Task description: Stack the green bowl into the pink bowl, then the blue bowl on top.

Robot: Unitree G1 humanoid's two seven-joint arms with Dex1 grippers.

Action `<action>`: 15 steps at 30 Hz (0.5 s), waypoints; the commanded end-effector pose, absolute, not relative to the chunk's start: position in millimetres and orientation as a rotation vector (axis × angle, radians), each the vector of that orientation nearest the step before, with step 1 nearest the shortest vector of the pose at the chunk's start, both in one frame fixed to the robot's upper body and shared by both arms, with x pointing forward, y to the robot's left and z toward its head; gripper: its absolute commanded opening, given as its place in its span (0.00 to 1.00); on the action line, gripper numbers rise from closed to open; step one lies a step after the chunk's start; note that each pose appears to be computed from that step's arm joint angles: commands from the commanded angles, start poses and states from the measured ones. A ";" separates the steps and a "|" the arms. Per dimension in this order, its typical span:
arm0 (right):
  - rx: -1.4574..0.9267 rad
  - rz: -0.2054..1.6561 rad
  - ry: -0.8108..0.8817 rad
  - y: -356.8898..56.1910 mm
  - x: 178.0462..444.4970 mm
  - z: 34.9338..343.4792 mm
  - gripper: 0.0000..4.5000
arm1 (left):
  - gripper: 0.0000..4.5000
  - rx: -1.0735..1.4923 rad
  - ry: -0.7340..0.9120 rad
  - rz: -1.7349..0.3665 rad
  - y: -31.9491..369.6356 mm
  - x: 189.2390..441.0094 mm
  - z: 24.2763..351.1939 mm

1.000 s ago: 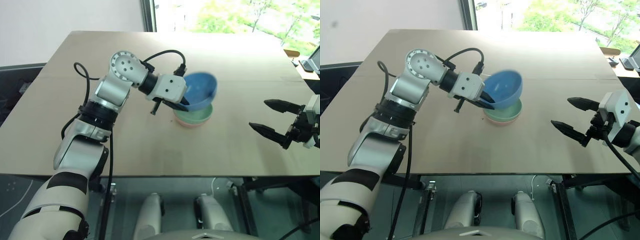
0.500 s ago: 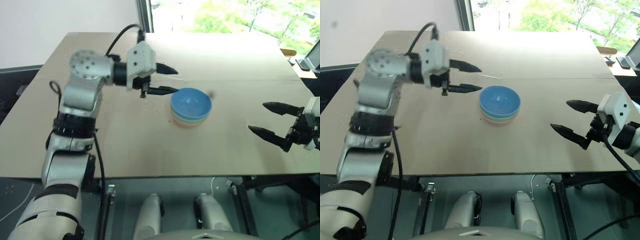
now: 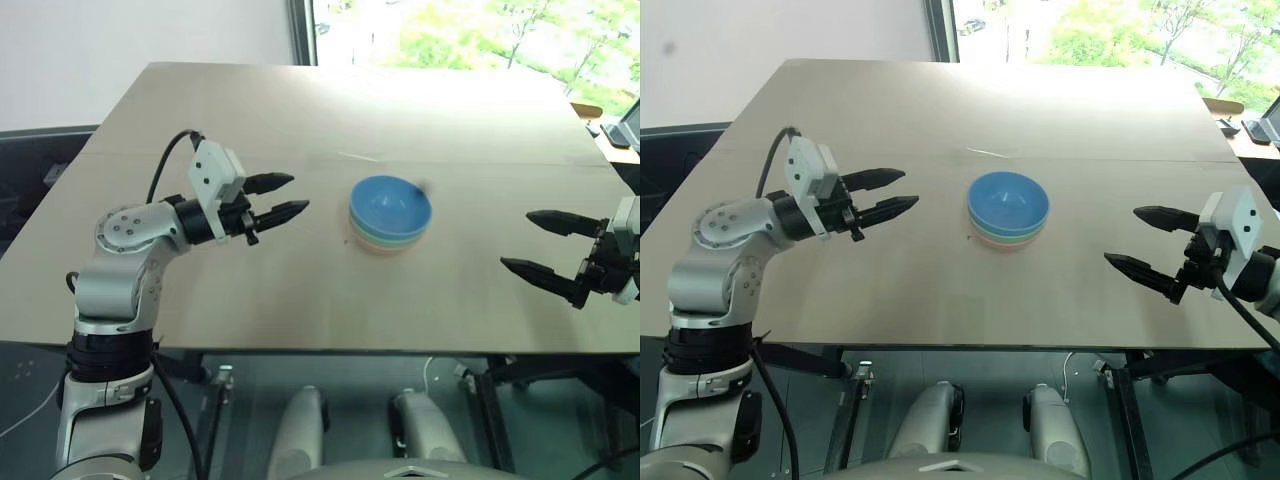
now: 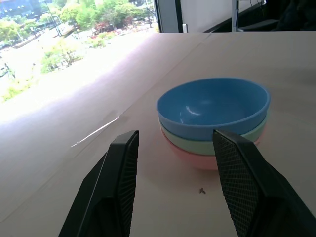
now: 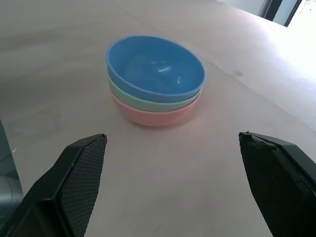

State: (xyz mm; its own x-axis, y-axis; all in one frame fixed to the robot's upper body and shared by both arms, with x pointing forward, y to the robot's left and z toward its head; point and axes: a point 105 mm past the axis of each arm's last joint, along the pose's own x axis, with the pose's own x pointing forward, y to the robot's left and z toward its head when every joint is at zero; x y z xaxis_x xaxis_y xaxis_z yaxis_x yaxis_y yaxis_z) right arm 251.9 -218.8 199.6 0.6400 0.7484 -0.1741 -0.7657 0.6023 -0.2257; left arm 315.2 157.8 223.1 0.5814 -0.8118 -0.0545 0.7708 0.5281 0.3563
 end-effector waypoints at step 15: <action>-0.334 0.822 0.010 -225.4 248.3 214.6 1.00 | 0.55 0.301 -0.100 -0.975 160.1 306.2 217.9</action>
